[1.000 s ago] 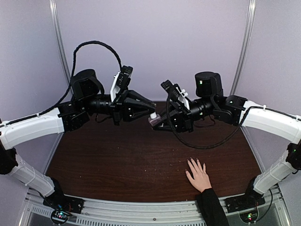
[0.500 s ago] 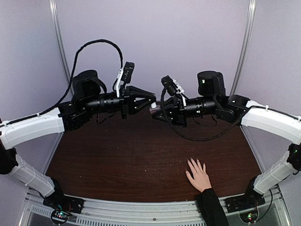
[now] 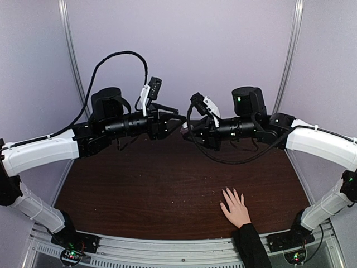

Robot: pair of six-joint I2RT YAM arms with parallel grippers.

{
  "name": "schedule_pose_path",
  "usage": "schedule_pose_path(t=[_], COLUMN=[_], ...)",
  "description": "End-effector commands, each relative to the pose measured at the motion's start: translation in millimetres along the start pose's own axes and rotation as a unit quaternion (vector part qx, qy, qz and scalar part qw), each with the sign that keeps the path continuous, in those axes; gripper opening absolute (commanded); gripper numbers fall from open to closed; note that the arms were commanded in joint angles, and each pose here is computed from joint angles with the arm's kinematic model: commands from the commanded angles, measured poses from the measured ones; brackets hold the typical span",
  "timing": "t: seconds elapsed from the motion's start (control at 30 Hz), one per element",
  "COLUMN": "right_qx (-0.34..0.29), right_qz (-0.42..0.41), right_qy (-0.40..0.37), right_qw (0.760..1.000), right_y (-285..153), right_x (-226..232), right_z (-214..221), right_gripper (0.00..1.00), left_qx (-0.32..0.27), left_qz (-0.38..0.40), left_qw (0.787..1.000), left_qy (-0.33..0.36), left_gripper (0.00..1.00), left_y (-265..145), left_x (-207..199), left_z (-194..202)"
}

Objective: Paint the nails
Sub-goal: Unscrew the cap of the nail polish bottle.

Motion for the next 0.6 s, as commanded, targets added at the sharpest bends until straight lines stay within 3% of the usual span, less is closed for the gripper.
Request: schedule_pose_path(t=[0.0,0.1,0.33,0.57], right_qx=[-0.032,-0.040,-0.083,-0.104], right_qz=[-0.026,-0.050,-0.156,-0.230], right_qy=[-0.016,-0.017,-0.031,-0.032], right_qw=[0.999,0.998,0.984,0.967], right_y=[-10.1,-11.8,-22.0,-28.8], right_x=[8.3,15.9,47.3,67.0], right_z=[-23.6,-27.3,-44.7,-51.8], right_gripper=[0.00,0.00,0.00,0.00], left_qx=[-0.025,-0.015,0.031,0.039], left_qz=[0.030,0.079,0.210,0.247], left_qw=[0.999,0.996,0.974,0.963], left_qy=[0.028,0.042,0.079,0.098], left_gripper=[0.67,0.73,0.75,0.71], left_y=[-22.1,-31.8,-48.3,-46.0], left_x=[-18.5,-34.7,-75.6,-83.5], left_z=[-15.4,-13.2,-0.8,0.9])
Point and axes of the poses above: each gripper's point midway between its finger pads, its own y axis out along the fingers, its own x axis along the line the jaws close on, z = x × y, the point moved 2 cm from there along -y, back along the fingers, and after that the axes turned 14 degrees about -y, right-handed, at the moved point
